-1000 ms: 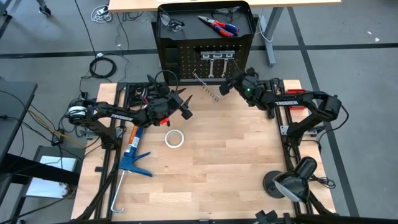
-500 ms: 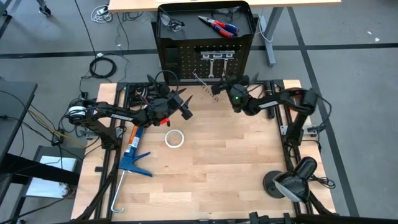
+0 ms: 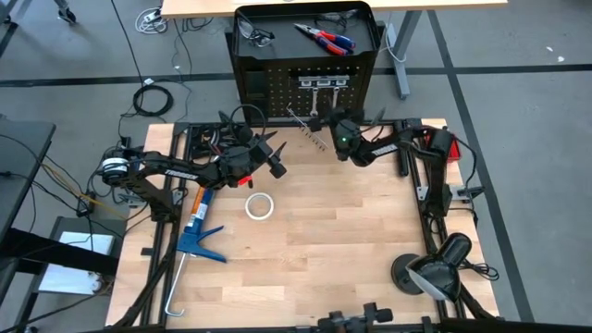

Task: Hang tools onto peg board
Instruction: Unhang the right wrench from the peg board

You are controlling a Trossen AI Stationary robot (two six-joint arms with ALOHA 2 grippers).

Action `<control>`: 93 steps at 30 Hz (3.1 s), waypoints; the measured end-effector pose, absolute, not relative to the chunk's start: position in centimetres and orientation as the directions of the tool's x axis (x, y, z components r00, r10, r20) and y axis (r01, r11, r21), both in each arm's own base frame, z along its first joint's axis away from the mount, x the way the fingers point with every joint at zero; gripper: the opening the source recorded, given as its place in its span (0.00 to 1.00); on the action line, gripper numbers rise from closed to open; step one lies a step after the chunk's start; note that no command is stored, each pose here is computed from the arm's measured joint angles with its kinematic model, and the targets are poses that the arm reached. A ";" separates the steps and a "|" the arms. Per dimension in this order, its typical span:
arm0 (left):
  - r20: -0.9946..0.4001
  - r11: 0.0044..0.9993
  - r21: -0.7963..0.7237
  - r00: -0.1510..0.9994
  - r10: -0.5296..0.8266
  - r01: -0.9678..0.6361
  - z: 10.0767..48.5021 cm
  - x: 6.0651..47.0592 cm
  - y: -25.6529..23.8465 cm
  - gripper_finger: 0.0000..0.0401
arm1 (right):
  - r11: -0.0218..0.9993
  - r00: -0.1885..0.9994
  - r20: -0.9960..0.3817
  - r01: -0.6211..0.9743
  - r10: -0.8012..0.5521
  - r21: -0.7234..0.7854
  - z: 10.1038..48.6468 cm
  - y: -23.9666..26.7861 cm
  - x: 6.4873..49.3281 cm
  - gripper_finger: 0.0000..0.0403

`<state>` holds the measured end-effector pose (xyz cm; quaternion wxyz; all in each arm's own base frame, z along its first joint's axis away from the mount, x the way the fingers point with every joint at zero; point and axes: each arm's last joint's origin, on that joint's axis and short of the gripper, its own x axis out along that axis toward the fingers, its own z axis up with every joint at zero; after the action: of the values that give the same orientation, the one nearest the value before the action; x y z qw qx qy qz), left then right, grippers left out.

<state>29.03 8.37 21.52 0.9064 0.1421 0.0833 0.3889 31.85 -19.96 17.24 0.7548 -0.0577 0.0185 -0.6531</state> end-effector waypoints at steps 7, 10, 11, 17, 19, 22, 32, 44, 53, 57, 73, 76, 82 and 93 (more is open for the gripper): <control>-0.039 0.657 0.322 0.684 0.729 -0.682 21.5 29.0 8.4 0.53 | 0.106 0.108 0.058 0.994 -0.993 -0.029 17.6 -21.2 31.2 0.52; -0.039 0.657 0.322 0.684 0.729 -0.682 21.5 29.0 8.4 0.53 | 0.107 0.107 0.059 0.994 -0.993 -0.004 17.7 -21.5 31.1 0.52; -0.039 0.657 0.321 0.684 0.729 -0.682 21.5 29.0 8.4 0.53 | 0.114 0.114 0.059 0.993 -0.992 -0.001 17.6 -21.5 31.1 0.52; -0.039 0.657 0.321 0.684 0.729 -0.682 21.5 29.0 8.4 0.53 | 0.154 0.154 0.051 0.988 -0.987 -0.006 17.9 -22.6 31.0 0.52; -0.039 0.657 0.321 0.684 0.729 -0.682 21.5 29.0 8.4 0.53 | 0.153 0.152 0.040 0.988 -0.987 -0.002 18.2 -23.0 31.3 0.52; -0.039 0.657 0.321 0.684 0.729 -0.682 21.5 29.0 8.4 0.53 | 0.154 0.154 0.034 0.988 -0.988 0.009 18.7 -23.3 31.7 0.52; -0.039 0.657 0.321 0.684 0.729 -0.682 21.5 29.0 8.4 0.53 | 0.102 0.103 -0.005 0.994 -0.995 0.043 18.5 -23.5 31.7 0.52; -0.039 0.657 0.321 0.684 0.729 -0.682 21.5 29.0 8.4 0.53 | 0.077 0.078 -0.014 0.996 -0.997 0.044 18.3 -24.0 31.4 0.51; -0.039 0.657 0.322 0.684 0.729 -0.682 21.5 29.0 8.4 0.53 | 0.078 0.079 -0.020 0.996 -0.997 0.036 18.2 -23.9 31.4 0.42; -0.039 0.657 0.322 0.684 0.729 -0.682 21.5 29.0 8.4 0.53 | 0.078 0.079 -0.020 0.996 -0.997 0.036 18.2 -24.0 31.4 0.35; -0.039 0.657 0.322 0.684 0.729 -0.682 21.5 29.0 8.4 0.53 | 0.099 0.101 -0.033 0.994 -0.994 0.048 18.1 -24.0 31.4 0.20; -0.039 0.657 0.322 0.684 0.729 -0.682 21.5 29.0 8.4 0.53 | 0.101 0.103 -0.034 0.994 -0.994 0.047 18.1 -24.0 31.4 0.18; -0.039 0.657 0.322 0.684 0.729 -0.682 21.5 29.0 8.4 0.53 | 0.101 0.103 -0.034 0.994 -0.994 0.047 18.1 -24.0 31.4 0.15; -0.039 0.657 0.322 0.684 0.729 -0.682 21.5 29.0 8.4 0.53 | 0.101 0.102 -0.034 0.994 -0.994 0.047 18.0 -24.0 31.4 0.15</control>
<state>29.03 8.37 21.53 0.9065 0.1420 0.0826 0.3889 31.37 -24.04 18.05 0.7418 0.0289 -0.0030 -0.6699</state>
